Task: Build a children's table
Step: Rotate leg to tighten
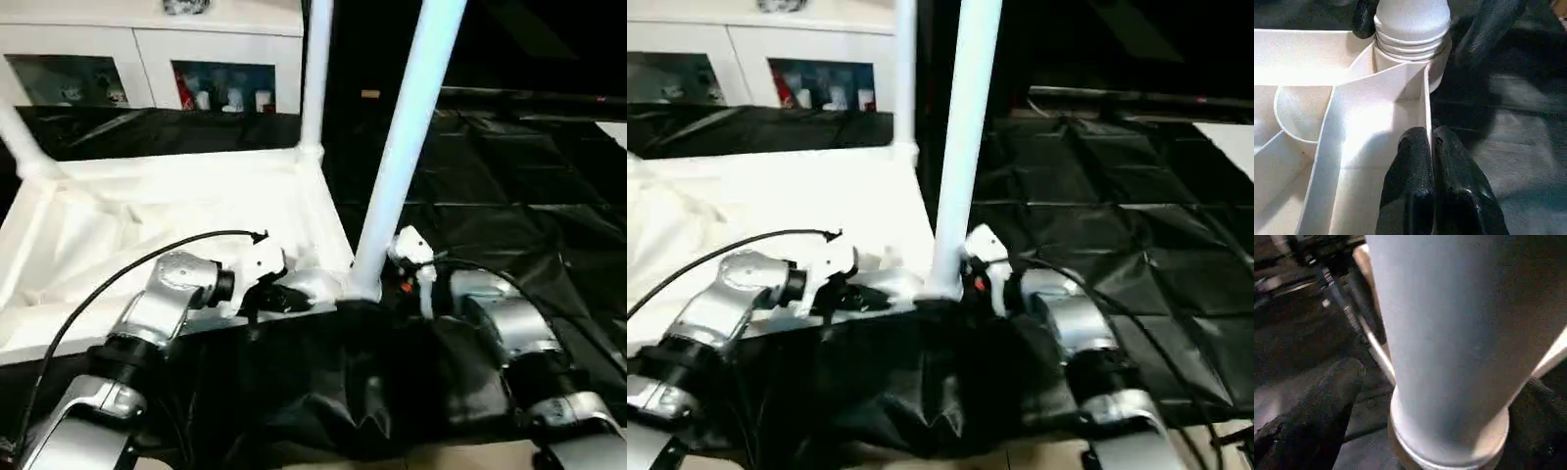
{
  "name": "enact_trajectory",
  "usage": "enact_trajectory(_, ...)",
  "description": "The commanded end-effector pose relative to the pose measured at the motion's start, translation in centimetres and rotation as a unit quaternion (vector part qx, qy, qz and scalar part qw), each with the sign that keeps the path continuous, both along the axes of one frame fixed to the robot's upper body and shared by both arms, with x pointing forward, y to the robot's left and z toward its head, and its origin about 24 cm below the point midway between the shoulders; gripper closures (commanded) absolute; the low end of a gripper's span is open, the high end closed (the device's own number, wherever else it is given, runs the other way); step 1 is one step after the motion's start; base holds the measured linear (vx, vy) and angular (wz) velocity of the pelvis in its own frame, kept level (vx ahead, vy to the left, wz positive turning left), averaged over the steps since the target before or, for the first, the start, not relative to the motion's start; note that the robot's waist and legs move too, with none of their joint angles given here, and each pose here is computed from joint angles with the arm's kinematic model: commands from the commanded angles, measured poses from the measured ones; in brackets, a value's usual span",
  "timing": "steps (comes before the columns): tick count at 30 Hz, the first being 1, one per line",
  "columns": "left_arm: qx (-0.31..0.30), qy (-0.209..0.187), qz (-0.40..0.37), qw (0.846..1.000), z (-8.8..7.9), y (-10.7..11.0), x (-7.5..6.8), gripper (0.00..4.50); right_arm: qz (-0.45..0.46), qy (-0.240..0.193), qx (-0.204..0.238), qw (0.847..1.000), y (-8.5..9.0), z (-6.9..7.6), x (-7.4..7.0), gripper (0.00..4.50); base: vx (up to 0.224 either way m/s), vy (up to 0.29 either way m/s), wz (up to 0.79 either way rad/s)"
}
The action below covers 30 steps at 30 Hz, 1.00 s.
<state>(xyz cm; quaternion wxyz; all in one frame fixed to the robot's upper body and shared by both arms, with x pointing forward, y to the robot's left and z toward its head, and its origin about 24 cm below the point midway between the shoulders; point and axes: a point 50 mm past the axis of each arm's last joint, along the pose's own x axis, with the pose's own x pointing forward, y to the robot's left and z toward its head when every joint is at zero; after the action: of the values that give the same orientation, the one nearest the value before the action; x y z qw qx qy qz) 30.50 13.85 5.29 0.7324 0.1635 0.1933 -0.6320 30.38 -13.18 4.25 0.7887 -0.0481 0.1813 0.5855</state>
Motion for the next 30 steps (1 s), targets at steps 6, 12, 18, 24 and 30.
enact_trajectory(6, -0.03, 0.02, -0.041, 0.999, 0.2, -1.2, -0.9, 4.5, 0.059, 0.02, 0.011, 0.998, 1.1, 0.0, -1.1, 0.83, 0.0, 0.0, 0.0)
enact_trajectory(12, -0.028, 0.023, -0.043, 0.998, 0.1, -1.1, -1.0, 4.5, 0.067, 0.027, 0.013, 0.997, 1.2, -0.1, -1.4, 1.31, 0.0, 0.0, 0.0)
enact_trajectory(18, -0.018, -0.006, 0.007, 1.0, 0.0, -1.6, 0.1, 4.5, -0.006, 0.017, 0.025, 1.0, 1.8, -0.8, -0.8, 1.72, 0.0, 0.0, 0.0)
enact_trajectory(24, -0.023, -0.032, 0.105, 0.994, 0.0, -3.3, 2.0, 4.5, -0.162, 0.016, 0.046, 0.986, 3.6, -1.9, 0.9, 1.81, 0.0, 0.0, 0.0)
enact_trajectory(30, -0.02, -0.059, 0.166, 0.984, 0.3, -5.8, 3.4, 4.5, -0.264, 0.01, 0.014, 0.964, 6.6, -2.3, 2.3, 1.82, 0.0, 0.0, 0.0)
